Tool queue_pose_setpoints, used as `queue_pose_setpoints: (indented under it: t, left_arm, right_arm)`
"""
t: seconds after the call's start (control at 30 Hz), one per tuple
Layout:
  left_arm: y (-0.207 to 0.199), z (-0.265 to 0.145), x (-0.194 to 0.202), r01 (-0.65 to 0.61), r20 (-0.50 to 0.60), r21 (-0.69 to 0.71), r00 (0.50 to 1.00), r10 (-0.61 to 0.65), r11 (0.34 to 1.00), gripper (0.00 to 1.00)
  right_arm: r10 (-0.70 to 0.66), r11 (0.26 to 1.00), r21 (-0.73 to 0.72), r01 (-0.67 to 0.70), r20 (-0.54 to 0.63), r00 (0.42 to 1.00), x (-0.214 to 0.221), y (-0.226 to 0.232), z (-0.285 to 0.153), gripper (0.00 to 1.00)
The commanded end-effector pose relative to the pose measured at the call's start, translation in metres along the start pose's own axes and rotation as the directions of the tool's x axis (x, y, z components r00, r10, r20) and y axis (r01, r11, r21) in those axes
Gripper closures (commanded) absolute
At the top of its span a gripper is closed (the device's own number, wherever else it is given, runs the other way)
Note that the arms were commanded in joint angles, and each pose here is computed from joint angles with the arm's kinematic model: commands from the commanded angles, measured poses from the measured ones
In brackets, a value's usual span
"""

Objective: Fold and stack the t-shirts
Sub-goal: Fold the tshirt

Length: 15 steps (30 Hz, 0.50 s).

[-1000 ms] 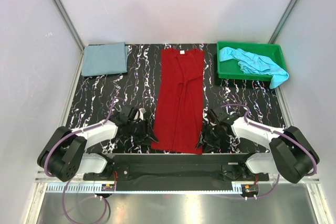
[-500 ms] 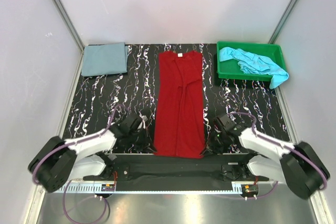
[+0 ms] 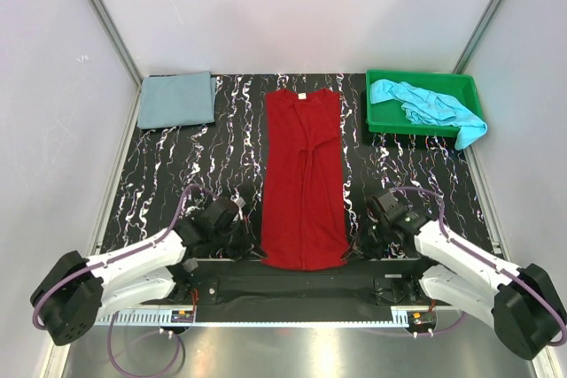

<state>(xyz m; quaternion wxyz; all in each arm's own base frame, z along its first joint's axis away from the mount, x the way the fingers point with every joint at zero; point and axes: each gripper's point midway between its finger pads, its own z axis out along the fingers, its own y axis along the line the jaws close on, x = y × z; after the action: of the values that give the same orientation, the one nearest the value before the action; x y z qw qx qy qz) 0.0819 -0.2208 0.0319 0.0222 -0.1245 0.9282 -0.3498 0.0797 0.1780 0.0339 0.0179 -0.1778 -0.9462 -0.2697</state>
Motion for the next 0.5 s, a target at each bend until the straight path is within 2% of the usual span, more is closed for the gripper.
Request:
queue_pose_setpoints:
  t: [0.0,0.03,0.1,0.17,0.2,0.23,0.27,0.3,0.33,0.4,0.47]
  left_arm:
    - [-0.069,-0.022,-0.027,-0.037,0.113,0.141,0.993,0.021,0.989,1.00]
    - [-0.075,-0.024,-0.036,-0.042,0.131,0.134,0.991,0.024,0.990,1.00]
    - [-0.105,-0.037,-0.057,-0.070,0.168,0.170,0.985,0.041,0.983,1.00]
    - [-0.106,-0.036,-0.086,-0.060,0.190,0.132,0.981,0.034,0.989,1.00]
    - [-0.128,-0.046,-0.099,-0.086,0.199,0.172,0.979,0.051,0.981,1.00]
    - [-0.130,-0.052,-0.120,-0.101,0.229,0.171,0.971,0.060,0.980,1.00]
    - [-0.127,-0.042,-0.132,-0.083,0.195,0.149,0.979,0.053,0.985,1.00]
    - [-0.146,-0.052,-0.151,-0.115,0.225,0.172,0.972,0.075,0.978,1.00]
    - [-0.143,-0.053,-0.171,-0.128,0.241,0.155,0.967,0.088,0.980,1.00]
    - [-0.156,-0.047,-0.199,-0.133,0.215,0.166,0.972,0.096,0.977,1.00]
    - [-0.158,-0.046,-0.221,-0.144,0.218,0.173,0.970,0.105,0.974,1.00]
  right_arm:
    - [-0.070,0.998,-0.002,0.070,0.078,0.995,-0.022,0.031,-0.022,1.00]
    - [-0.114,0.993,-0.023,0.118,0.110,0.987,-0.036,0.049,-0.033,1.00]
    - [-0.130,0.991,0.034,0.127,0.103,0.986,-0.050,0.053,-0.036,1.00]
    - [-0.147,0.989,0.018,0.146,0.153,0.977,-0.080,0.072,-0.053,1.00]
    - [-0.144,0.990,0.021,0.143,0.135,0.980,-0.091,0.074,-0.052,1.00]
    - [-0.156,0.987,-0.009,0.160,0.169,0.973,-0.108,0.093,-0.062,1.00]
    - [-0.148,0.988,-0.013,0.153,0.190,0.970,-0.124,0.097,-0.067,1.00]
    - [-0.170,0.985,0.013,0.170,0.165,0.971,-0.136,0.097,-0.059,1.00]
    - [-0.191,0.981,-0.003,0.196,0.199,0.961,-0.154,0.115,-0.068,1.00]
    - [-0.168,0.986,0.023,0.166,0.167,0.972,-0.180,0.114,-0.057,1.00]
    - [-0.186,0.982,0.010,0.188,0.200,0.962,-0.208,0.131,-0.064,1.00]
